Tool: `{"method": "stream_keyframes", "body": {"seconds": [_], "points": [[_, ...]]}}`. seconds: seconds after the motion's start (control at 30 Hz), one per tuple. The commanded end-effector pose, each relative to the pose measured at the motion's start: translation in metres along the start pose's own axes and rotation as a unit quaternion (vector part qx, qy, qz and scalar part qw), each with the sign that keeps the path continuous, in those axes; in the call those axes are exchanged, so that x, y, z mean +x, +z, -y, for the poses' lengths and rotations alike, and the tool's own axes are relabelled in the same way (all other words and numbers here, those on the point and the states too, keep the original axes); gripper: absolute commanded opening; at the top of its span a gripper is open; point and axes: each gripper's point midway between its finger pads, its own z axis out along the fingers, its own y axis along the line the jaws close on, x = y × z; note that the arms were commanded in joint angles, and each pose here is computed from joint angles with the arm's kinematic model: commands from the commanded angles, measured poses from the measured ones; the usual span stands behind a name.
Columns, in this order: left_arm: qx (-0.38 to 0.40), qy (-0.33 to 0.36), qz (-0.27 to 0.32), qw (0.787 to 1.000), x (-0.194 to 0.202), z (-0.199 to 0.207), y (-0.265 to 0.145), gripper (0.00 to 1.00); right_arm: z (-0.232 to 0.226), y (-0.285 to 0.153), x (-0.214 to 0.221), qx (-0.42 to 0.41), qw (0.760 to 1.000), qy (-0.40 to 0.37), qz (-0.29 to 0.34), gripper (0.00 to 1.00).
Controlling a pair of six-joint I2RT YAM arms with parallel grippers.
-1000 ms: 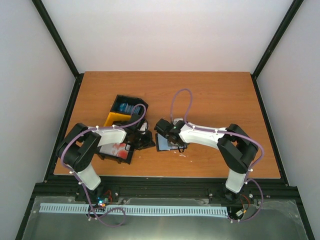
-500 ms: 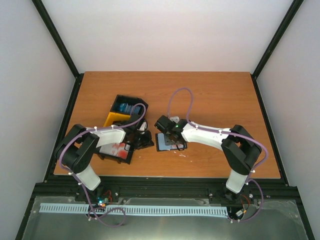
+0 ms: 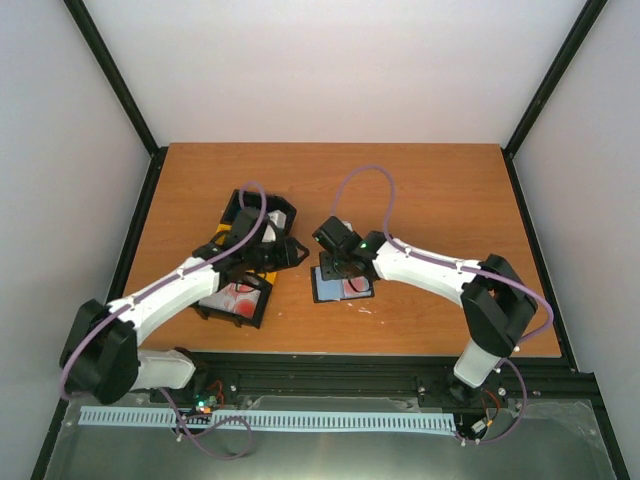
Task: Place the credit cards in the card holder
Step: Turn over the card slot in the card holder, then pick up the credit card from the storage box.
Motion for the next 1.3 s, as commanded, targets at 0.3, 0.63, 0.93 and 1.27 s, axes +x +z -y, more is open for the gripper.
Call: {"method": "stream_keyframes", "body": {"seconds": [0.3,0.63,0.93,1.27], "points": [[-0.085,0.0,-0.043,0.995,0.029,-0.039,-0.081,0.48,-0.01,-0.017,-0.038,-0.04,0.999,-0.023,0.026,0.52],[-0.242,-0.142,-0.087,0.956,0.093,-0.12,-0.091,0.48,-0.003,-0.002,-0.032,-0.034,0.998,-0.045,0.007,0.51],[-0.308,-0.184,-0.058,0.932,0.077,-0.146,-0.087,0.44,0.006,0.004,-0.03,-0.03,0.998,-0.048,0.008,0.51],[-0.327,-0.186,-0.059,0.925,0.066,-0.152,-0.072,0.58,0.013,0.004,-0.027,-0.031,0.998,-0.047,0.006,0.51]]}}
